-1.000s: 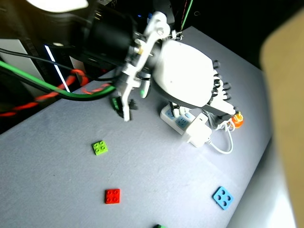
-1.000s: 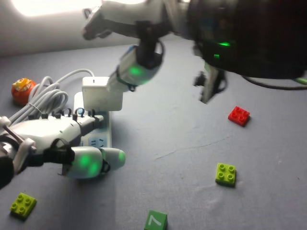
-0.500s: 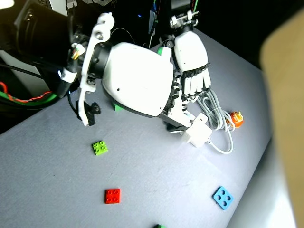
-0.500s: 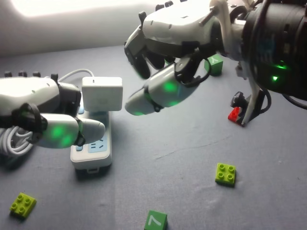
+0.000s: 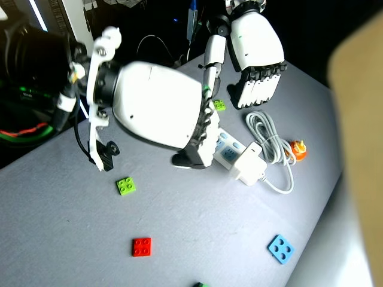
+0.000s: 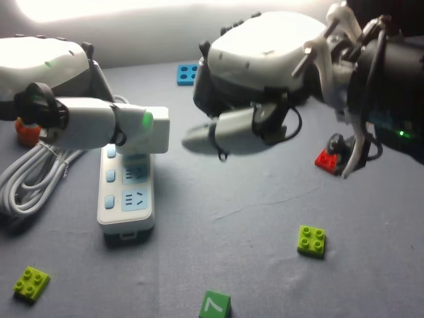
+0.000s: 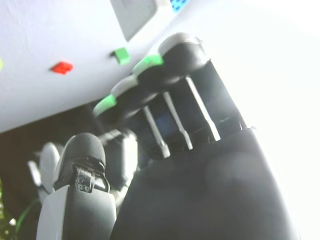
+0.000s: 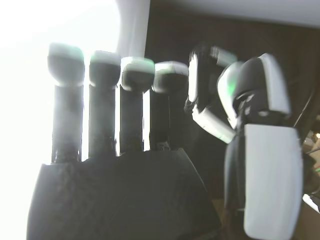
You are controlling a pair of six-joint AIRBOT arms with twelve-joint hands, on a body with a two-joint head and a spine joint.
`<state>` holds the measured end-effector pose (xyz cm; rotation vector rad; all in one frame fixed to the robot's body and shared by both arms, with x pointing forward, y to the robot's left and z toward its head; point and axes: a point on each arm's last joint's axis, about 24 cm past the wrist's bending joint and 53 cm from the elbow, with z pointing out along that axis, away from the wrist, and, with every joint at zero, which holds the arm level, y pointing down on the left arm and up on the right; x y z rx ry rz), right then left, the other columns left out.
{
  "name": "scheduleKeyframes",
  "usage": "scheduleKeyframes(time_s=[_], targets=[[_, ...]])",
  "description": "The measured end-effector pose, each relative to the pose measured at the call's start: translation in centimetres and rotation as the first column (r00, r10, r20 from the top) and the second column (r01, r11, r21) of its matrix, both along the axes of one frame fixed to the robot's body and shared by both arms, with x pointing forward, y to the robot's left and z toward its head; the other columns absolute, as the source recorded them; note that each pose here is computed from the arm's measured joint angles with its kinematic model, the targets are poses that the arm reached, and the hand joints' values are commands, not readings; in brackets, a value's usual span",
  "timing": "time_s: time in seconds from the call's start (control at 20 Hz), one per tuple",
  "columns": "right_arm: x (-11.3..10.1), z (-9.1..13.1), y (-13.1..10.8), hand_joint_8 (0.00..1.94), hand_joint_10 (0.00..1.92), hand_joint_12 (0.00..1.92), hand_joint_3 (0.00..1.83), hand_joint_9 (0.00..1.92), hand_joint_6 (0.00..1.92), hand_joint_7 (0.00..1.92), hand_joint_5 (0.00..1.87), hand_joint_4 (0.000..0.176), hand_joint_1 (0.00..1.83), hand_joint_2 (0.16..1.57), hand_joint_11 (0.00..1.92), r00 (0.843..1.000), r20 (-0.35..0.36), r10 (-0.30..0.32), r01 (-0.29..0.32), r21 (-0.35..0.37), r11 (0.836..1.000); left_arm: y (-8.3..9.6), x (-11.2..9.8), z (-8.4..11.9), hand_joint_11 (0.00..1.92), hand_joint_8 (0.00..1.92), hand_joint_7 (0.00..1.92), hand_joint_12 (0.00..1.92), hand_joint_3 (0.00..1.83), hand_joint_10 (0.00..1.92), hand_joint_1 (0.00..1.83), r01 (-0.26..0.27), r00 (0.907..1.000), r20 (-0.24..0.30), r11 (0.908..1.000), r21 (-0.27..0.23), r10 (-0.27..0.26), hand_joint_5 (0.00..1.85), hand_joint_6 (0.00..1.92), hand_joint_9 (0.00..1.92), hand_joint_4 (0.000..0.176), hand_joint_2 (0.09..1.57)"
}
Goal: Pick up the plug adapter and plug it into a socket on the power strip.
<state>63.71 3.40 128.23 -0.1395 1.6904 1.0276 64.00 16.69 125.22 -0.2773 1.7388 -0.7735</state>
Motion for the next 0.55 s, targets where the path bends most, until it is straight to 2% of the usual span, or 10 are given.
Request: scheduleKeyframes(time_s=[0.05, 0.1, 0.15, 0.2, 0.3, 0.55], targets=[[0.2, 0.2, -0.3, 1.94, 1.92, 1.92, 0.02, 1.05, 1.92, 1.07, 1.04, 0.0, 0.46, 1.5, 1.07, 1.0, -0.002, -0.009, 0.009, 0.008, 1.0, -0.4, -0.1, -0.2, 1.48, 1.92, 1.5, 1.92, 0.02, 1.92, 0.65, 0.009, 0.9999, -0.005, 1.0, 0.004, -0.009, 1.41, 1.91, 1.5, 0.167, 1.47], [0.3, 0.2, -0.4, 1.94, 1.92, 1.92, 0.0, 1.07, 1.92, 1.09, 1.04, 0.0, 0.53, 1.53, 1.08, 1.0, -0.006, -0.013, 0.013, 0.012, 1.0, -0.5, -0.1, -0.3, 1.53, 1.92, 1.55, 1.92, 0.0, 1.92, 0.85, 0.011, 0.9999, -0.007, 0.9999, 0.001, -0.011, 1.45, 1.92, 1.56, 0.176, 1.47], [0.3, 0.1, -0.4, 1.94, 1.92, 1.92, 0.0, 1.07, 1.92, 1.1, 1.04, 0.0, 0.53, 1.53, 1.08, 1.0, -0.016, -0.015, 0.016, 0.02, 1.0, -0.7, -0.2, -0.4, 1.53, 1.92, 1.55, 1.92, 0.0, 1.92, 0.88, 0.019, 0.9998, -0.004, 0.9997, 0.016, -0.018, 1.44, 1.92, 1.56, 0.176, 1.46], [0.4, 0.1, -0.5, 1.94, 1.92, 1.92, 0.0, 1.08, 1.92, 1.12, 1.06, 0.0, 0.61, 1.53, 1.09, 1.0, -0.015, -0.017, 0.017, 0.021, 1.0, -0.8, -0.3, -0.5, 1.52, 1.92, 1.52, 1.92, 0.02, 1.92, 0.86, 0.021, 0.9997, -0.008, 0.9996, 0.016, -0.021, 1.45, 1.92, 1.54, 0.176, 1.52], [0.5, 0.2, -0.6, 1.94, 1.92, 1.92, 0.0, 1.08, 1.92, 1.11, 1.05, 0.0, 0.64, 1.52, 1.1, 1.0, -0.014, -0.023, 0.023, 0.021, 1.0, -1.2, -0.6, -0.5, 1.48, 1.92, 1.47, 1.92, 0.02, 1.92, 0.81, 0.031, 0.9995, -0.007, 0.9993, 0.019, -0.031, 1.42, 1.92, 1.49, 0.176, 1.56], [0.6, 0.2, -0.7, 1.94, 1.92, 1.92, 0.0, 1.06, 1.92, 1.1, 1.02, 0.0, 0.59, 1.53, 1.07, 0.999, -0.013, -0.029, 0.029, 0.022, 0.999, -1.8, -1.0, -0.8, 1.42, 1.88, 1.45, 1.92, 0.0, 1.92, 0.81, 0.046, 0.9989, -0.011, 0.9986, 0.027, -0.046, 1.4, 1.92, 1.47, 0.176, 1.54]])
